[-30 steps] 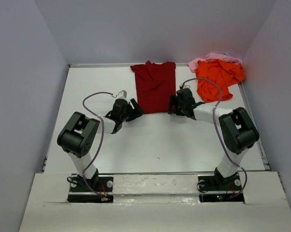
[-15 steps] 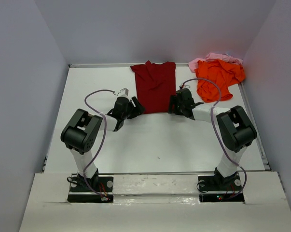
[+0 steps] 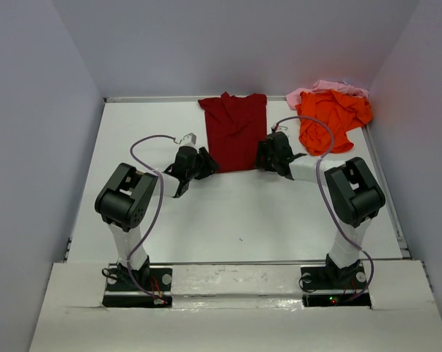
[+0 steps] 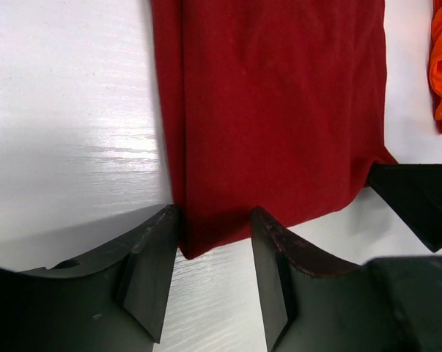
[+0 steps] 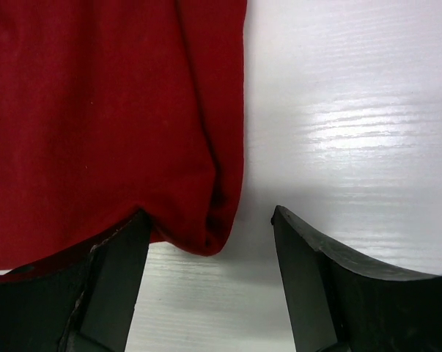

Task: Fold and stack the t-shirts
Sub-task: Fold the tshirt

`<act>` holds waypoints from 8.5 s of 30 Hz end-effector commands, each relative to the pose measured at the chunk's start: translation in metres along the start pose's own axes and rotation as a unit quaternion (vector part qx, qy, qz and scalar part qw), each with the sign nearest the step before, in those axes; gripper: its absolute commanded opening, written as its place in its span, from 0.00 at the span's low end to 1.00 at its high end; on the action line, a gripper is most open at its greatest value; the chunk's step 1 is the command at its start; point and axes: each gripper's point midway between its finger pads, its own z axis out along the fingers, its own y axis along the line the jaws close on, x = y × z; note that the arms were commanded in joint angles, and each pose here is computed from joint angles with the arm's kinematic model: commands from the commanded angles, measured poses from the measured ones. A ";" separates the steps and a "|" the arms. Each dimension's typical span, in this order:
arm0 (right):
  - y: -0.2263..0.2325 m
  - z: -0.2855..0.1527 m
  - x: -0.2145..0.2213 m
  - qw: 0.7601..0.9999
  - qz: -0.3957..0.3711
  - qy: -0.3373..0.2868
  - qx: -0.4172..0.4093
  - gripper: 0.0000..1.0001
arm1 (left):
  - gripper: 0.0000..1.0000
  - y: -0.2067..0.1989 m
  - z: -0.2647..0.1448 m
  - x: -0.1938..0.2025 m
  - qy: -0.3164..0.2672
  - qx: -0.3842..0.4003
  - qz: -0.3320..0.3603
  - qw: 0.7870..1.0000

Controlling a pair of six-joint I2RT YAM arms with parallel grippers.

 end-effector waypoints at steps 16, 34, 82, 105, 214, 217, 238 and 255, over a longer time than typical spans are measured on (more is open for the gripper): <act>0.006 0.015 0.013 1.000 0.005 0.013 -0.011 0.00 | 0.00 0.008 0.004 0.006 0.016 -0.023 0.026 0.999; 0.018 -0.057 0.059 0.996 0.012 0.052 -0.069 0.00 | 0.00 0.013 -0.044 0.030 0.035 -0.026 0.032 0.999; 0.011 -0.121 -0.080 0.979 0.028 -0.184 0.089 0.00 | 0.00 -0.129 -0.002 -0.118 -0.059 0.047 0.094 0.993; -0.039 -0.087 -0.164 0.920 0.030 -0.284 0.269 0.00 | 0.00 -0.137 0.059 -0.166 -0.062 0.082 0.099 0.990; 0.068 -0.032 0.081 0.979 -0.064 0.140 -0.132 0.88 | 0.77 -0.119 -0.112 -0.241 -0.137 0.069 0.109 0.982; 0.062 -0.060 0.106 0.980 -0.060 0.143 -0.127 0.88 | 0.77 -0.118 -0.112 -0.242 -0.138 0.068 0.108 0.982; 0.071 -0.130 -0.011 0.990 -0.106 -0.026 -0.092 0.89 | 0.77 -0.110 -0.128 -0.121 -0.102 0.059 0.031 0.993; 0.018 -0.039 -0.008 0.995 -0.093 -0.026 0.015 0.86 | 0.75 -0.055 -0.129 -0.039 -0.072 0.020 -0.007 0.997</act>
